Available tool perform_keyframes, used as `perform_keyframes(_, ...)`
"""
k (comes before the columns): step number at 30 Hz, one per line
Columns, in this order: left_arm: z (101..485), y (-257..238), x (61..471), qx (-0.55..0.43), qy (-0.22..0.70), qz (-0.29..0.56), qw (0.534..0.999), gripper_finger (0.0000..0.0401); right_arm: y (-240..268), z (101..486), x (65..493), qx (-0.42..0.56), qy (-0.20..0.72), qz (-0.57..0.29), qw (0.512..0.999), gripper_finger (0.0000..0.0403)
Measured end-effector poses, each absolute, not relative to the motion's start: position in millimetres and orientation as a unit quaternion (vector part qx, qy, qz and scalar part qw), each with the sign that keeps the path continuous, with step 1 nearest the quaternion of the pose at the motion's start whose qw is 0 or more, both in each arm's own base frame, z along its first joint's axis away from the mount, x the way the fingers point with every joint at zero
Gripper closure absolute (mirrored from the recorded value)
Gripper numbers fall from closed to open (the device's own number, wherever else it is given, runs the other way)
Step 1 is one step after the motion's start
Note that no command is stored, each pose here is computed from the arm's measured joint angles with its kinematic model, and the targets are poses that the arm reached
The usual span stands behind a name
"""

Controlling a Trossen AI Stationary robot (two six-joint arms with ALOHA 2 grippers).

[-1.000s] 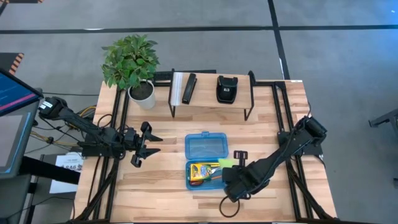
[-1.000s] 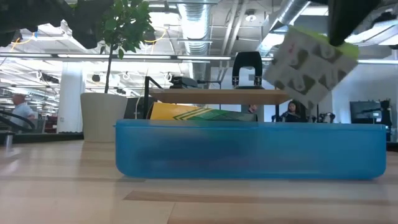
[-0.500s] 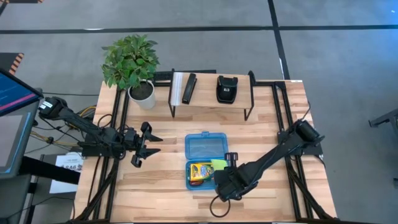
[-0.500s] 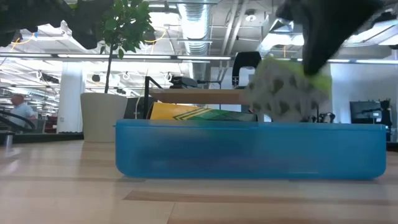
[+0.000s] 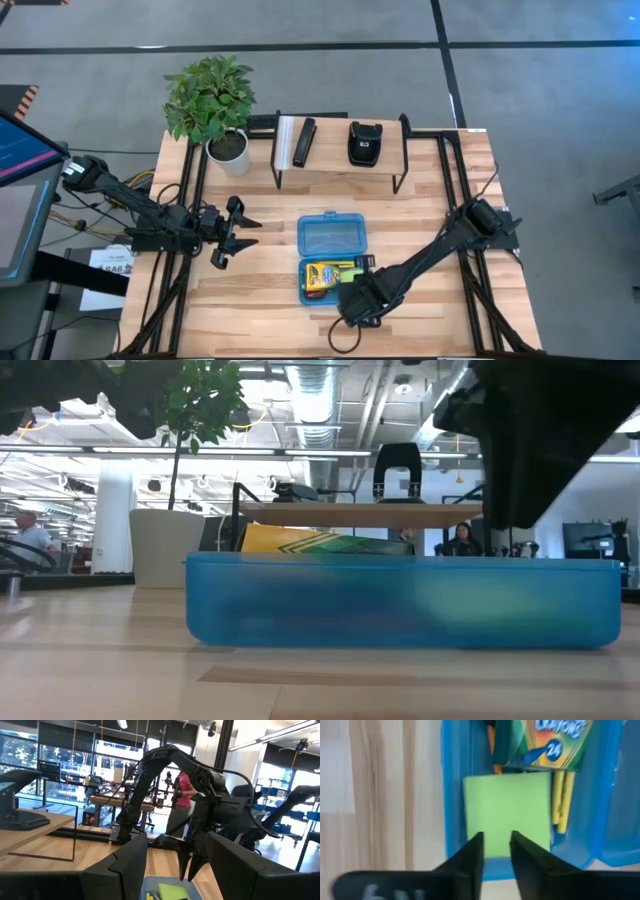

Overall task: Pack school essentials
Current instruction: Put the green sticky notes into the blue supply box, then close the blue supply box

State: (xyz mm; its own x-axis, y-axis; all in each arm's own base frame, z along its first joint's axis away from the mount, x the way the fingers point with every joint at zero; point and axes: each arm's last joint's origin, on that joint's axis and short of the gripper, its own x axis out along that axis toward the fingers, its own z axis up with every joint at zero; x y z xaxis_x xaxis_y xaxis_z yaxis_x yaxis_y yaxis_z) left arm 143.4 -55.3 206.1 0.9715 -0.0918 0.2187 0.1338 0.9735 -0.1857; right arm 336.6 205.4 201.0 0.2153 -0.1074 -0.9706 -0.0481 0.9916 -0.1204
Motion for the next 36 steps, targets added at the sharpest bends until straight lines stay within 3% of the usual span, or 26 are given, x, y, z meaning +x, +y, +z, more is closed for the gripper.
perform_keyframes(6,206.0,-55.3,143.5,-0.101,-0.104,-0.057,0.988,0.0209,191.7,207.3,344.5,-0.046,0.615,-0.030,0.786,0.0199)
perform_keyframes(10,205.2,-55.5,143.6,-0.100,-0.100,-0.057,0.988,0.0209,180.5,228.2,344.8,-0.072,0.568,-0.060,0.817,0.0174)
perform_keyframes(15,202.8,-55.7,144.1,-0.104,-0.088,-0.058,0.989,0.0209,163.4,260.2,329.2,-0.059,0.478,-0.060,0.875,0.0189)
perform_keyframes(19,202.9,-55.7,144.1,-0.104,-0.088,-0.058,0.989,0.0209,139.6,263.8,303.7,-0.015,0.403,-0.058,0.913,0.0211)
perform_keyframes(27,202.1,-55.5,144.3,-0.103,-0.085,-0.053,0.990,0.0209,101.4,231.6,257.1,0.067,0.259,-0.052,0.962,0.0240)
perform_keyframes(36,197.4,-54.6,145.0,-0.104,-0.063,-0.032,0.992,0.0209,79.2,192.8,242.5,0.104,0.164,-0.061,0.979,0.0259)
